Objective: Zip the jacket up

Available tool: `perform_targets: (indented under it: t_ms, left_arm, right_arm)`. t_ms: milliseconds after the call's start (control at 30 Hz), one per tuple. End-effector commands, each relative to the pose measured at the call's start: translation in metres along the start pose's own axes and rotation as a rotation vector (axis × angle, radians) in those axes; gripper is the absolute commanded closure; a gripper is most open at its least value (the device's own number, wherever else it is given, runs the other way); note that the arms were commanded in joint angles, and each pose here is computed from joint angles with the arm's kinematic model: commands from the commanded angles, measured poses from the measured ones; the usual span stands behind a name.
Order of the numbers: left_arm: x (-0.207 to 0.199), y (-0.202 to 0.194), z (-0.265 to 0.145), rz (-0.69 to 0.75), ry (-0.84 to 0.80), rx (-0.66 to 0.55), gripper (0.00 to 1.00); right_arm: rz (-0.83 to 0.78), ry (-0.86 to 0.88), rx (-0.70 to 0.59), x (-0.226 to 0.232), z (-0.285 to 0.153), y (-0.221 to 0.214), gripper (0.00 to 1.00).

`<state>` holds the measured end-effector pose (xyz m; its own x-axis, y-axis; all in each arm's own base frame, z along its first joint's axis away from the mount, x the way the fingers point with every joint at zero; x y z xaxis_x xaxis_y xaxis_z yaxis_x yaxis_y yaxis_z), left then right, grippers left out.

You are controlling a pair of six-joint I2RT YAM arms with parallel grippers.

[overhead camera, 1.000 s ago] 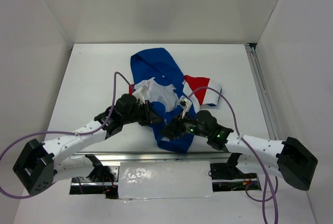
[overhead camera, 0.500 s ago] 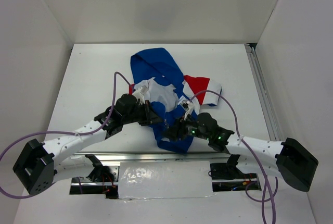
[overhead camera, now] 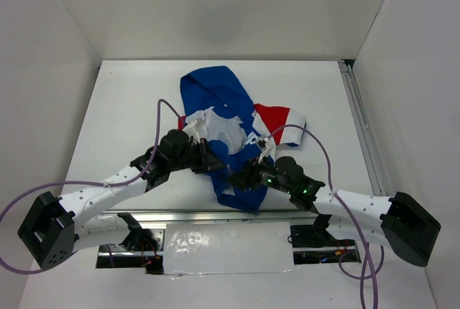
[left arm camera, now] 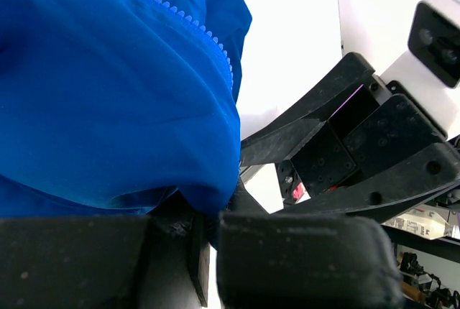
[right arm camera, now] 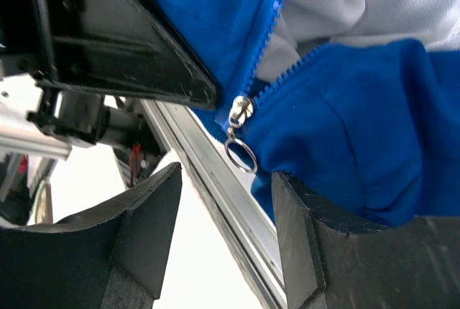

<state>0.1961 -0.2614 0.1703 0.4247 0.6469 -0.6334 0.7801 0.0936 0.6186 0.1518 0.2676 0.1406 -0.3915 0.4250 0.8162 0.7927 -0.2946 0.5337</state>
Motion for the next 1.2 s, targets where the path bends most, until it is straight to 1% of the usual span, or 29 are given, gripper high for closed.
perform_targets:
  t_ms: [0,100,267,433,467,533,567,700,733,867,900,967,1067,1100,1167]
  left_arm:
    - [-0.015,0.013,-0.005,0.015,-0.064,-0.049,1.00]
    - [-0.015,0.013,-0.004,0.012,-0.066,-0.047,1.00]
    - [-0.015,0.013,-0.004,0.006,-0.071,-0.051,1.00]
    - [-0.016,0.014,-0.005,0.002,-0.073,-0.060,1.00]
    - [-0.015,0.013,-0.005,0.001,-0.069,-0.060,1.00]
    - [-0.014,0.014,-0.005,0.000,-0.059,-0.062,1.00]
    - [-0.013,0.015,-0.005,-0.003,-0.053,-0.065,1.00]
    - [-0.012,0.015,-0.004,-0.005,-0.046,-0.067,1.00]
    - [-0.012,0.015,-0.004,-0.005,-0.048,-0.067,1.00]
    - [-0.011,0.014,-0.003,-0.002,-0.042,-0.062,1.00]
    - [-0.012,0.015,-0.003,0.000,-0.044,-0.065,1.00]
    - [-0.011,0.015,-0.002,0.000,-0.041,-0.061,1.00]
    - [-0.009,0.013,0.000,0.005,-0.038,-0.053,1.00]
    - [-0.009,0.012,0.000,0.010,-0.040,-0.049,1.00]
    - [-0.009,0.011,0.000,0.016,-0.044,-0.046,1.00]
  right_arm:
    - [0.011,0.080,-0.117,0.014,0.001,0.021,0.40]
    - [0.019,0.111,-0.150,0.018,0.000,0.027,0.40]
    - [0.042,0.115,-0.137,0.018,0.003,0.025,0.41]
    - [0.052,0.160,-0.137,0.024,0.001,0.026,0.46]
    - [0.050,0.160,-0.129,0.025,0.001,0.025,0.49]
    - [0.046,0.165,-0.105,0.028,0.002,0.023,0.52]
    - [0.048,0.158,-0.093,0.027,0.002,0.021,0.57]
    - [0.057,0.133,-0.074,0.023,0.001,0.018,0.64]
    - [0.059,0.130,-0.072,0.023,0.000,0.017,0.68]
    - [0.065,0.107,-0.079,0.022,-0.001,0.019,0.80]
    - [0.072,0.096,-0.075,0.021,-0.001,0.018,0.86]
    - [0.072,0.111,-0.077,0.026,-0.002,0.021,0.88]
    - [0.103,0.094,-0.095,0.030,-0.003,0.027,1.00]
    - [0.131,0.069,-0.094,0.030,-0.004,0.029,1.00]
    - [0.146,0.072,-0.100,0.034,-0.005,0.032,1.00]
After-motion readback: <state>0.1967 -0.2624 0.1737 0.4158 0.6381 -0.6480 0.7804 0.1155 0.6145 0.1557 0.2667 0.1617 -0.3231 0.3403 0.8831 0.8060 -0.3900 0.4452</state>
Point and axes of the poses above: each gripper's point midway between its finger pads, its own z axis out along the fingers, its own x axis along the line the jaws close on, y = z × x, the point moved 3 cm from there along -z, back along the fingers, and after that the axes turned 13 degrees about z, right-handed, at the moved point
